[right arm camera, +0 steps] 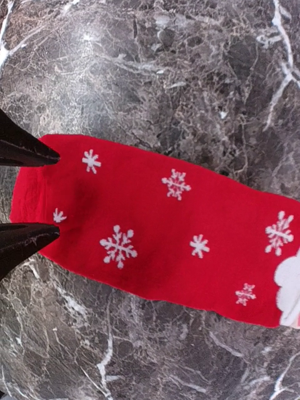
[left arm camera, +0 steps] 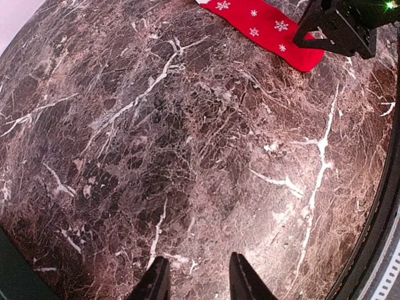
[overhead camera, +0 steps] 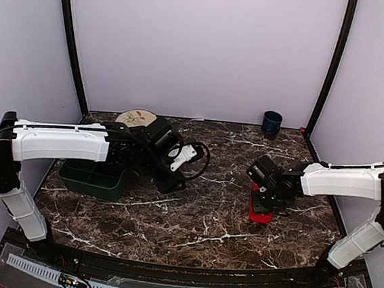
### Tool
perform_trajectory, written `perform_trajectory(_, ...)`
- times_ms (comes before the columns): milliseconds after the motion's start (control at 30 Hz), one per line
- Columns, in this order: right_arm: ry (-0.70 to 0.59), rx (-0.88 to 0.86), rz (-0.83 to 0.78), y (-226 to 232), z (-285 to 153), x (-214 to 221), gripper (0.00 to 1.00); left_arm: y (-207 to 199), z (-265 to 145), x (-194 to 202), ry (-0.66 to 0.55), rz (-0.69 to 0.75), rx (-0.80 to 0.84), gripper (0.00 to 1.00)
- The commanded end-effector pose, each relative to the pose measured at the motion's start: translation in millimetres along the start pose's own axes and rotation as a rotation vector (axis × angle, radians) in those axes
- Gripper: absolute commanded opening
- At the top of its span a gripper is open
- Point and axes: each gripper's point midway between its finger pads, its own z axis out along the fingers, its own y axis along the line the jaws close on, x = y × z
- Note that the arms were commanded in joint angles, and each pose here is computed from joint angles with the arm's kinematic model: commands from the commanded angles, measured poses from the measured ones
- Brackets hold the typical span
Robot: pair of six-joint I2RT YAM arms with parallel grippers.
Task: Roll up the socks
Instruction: Move the sock to the center of the board.
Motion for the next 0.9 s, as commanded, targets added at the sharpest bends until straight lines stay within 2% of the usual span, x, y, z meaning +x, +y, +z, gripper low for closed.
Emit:
perform_trajectory(0,0.066,-0.014,0.049,5,16,16,0.28,-7,1,2,-0.023,0.004,0.011,0.35)
perform_trajectory(100,0.086,-0.031,0.054,12,22,18,0.28,-7,-1,5,-0.033,0.000,0.002,0.35)
perform_trajectory(333,0.128,-0.105,0.043,38,34,18,0.15,-4,-8,14,-0.067,-0.019,-0.025,0.34)
perform_trajectory(667,0.143,-0.239,-0.092,138,35,8,0.13,5,-19,26,-0.076,-0.025,-0.078,0.34)
perform_trajectory(867,0.127,-0.341,-0.148,208,27,-2,0.13,21,-31,40,-0.066,-0.061,-0.168,0.34)
